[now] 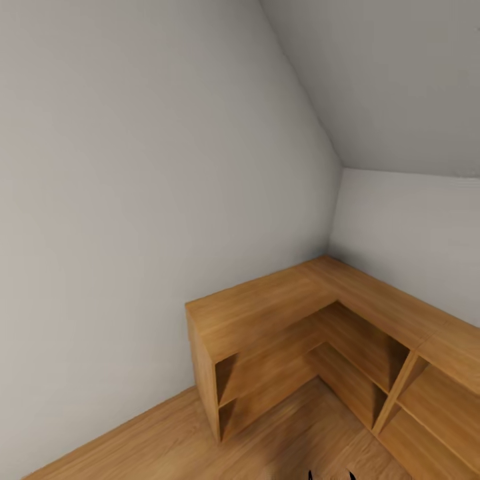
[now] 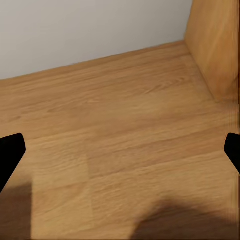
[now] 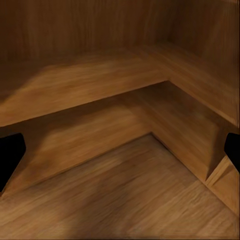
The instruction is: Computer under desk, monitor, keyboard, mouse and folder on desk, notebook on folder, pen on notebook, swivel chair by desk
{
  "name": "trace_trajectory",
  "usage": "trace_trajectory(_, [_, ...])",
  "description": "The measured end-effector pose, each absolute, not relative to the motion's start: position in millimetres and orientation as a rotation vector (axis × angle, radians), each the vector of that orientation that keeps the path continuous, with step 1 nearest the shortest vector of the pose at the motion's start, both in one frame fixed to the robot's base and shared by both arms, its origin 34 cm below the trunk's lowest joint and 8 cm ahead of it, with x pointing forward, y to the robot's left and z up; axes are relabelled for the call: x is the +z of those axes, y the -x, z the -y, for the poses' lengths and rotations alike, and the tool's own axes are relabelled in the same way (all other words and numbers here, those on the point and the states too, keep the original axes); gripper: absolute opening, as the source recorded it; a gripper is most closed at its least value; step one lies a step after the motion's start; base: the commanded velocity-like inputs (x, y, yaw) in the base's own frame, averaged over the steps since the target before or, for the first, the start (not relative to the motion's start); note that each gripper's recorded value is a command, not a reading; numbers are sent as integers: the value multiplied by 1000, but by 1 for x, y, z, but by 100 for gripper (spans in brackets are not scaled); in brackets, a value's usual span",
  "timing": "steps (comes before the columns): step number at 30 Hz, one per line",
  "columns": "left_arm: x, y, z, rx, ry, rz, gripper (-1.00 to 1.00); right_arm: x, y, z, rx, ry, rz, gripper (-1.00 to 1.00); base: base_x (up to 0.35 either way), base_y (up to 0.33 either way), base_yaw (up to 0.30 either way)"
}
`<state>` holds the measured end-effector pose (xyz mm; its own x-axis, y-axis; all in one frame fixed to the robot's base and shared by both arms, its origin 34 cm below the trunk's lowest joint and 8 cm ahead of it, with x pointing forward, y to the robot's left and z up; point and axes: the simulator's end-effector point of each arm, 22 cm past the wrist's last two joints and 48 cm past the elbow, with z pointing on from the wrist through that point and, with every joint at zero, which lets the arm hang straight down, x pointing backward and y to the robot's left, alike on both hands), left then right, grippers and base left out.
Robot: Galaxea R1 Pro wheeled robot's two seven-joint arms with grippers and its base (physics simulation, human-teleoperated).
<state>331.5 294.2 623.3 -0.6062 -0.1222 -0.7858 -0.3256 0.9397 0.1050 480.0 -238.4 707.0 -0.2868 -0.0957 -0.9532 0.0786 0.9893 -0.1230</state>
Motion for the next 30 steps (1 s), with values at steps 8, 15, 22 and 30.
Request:
trace_trajectory(8, [622, -331, -294, 298, 314, -2224, 100, 705, -479, 239, -169, 18, -1858, 100, -130, 117, -268])
trace_trajectory(15, [622, -330, -294, 298, 314, -2225, 100, 706, -479, 235, -159, 40, -1856, 100, -77, 67, -294])
trace_trajectory(22, [622, -330, -294, 298, 314, -2225, 100, 706, -479, 234, -156, 45, -1855, 100, -9, 8, -295])
trace_trajectory(30, [622, -330, -294, 298, 314, -2225, 100, 706, -479, 234, -156, 46, -1855, 100, -2, 1, -295])
